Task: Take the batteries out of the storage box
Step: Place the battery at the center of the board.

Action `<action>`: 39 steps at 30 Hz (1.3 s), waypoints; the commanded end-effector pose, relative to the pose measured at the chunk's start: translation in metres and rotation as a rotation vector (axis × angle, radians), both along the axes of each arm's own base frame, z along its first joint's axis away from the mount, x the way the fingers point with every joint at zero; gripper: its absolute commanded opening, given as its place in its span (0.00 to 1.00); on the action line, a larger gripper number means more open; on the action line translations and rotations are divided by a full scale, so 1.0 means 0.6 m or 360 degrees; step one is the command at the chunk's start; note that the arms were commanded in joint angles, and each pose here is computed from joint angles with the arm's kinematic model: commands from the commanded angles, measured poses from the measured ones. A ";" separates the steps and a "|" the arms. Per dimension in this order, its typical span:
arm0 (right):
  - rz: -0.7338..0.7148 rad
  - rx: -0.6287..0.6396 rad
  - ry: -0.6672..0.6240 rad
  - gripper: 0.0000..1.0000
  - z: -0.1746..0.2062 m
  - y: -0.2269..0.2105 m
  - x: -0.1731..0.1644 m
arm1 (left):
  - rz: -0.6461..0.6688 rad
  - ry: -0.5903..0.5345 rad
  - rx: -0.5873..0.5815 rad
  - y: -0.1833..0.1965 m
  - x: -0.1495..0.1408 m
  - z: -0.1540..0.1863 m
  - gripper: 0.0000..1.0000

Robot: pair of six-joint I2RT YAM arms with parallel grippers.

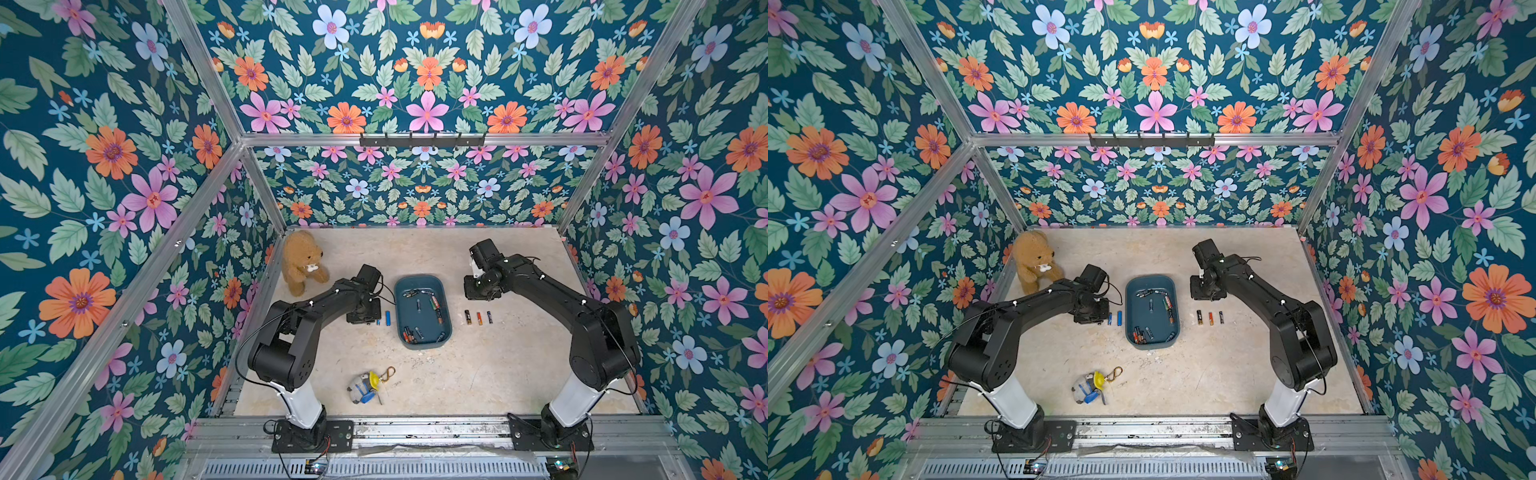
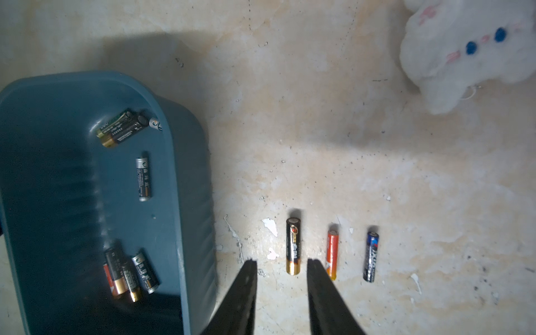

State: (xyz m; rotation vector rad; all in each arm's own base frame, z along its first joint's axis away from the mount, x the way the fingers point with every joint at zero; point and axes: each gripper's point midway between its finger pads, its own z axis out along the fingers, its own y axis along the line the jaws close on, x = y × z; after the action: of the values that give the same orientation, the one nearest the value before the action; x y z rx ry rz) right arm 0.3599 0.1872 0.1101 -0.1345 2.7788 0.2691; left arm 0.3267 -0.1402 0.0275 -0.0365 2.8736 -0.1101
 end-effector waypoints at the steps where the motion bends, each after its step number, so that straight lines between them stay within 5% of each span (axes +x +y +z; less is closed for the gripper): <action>1: -0.0020 -0.0012 0.0010 0.35 0.000 0.000 0.000 | -0.0018 -0.0011 0.0017 0.001 0.005 -0.001 0.17; 39: -0.0021 -0.0017 0.0014 0.35 -0.002 0.000 -0.003 | -0.0016 0.0024 0.0007 0.001 -0.001 -0.016 0.19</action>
State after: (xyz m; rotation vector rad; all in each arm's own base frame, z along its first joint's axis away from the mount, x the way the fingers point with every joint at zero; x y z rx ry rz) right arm 0.3590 0.1886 0.1065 -0.1322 2.7877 0.2582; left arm 0.3315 -0.1412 0.0206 -0.0075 2.8676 -0.1094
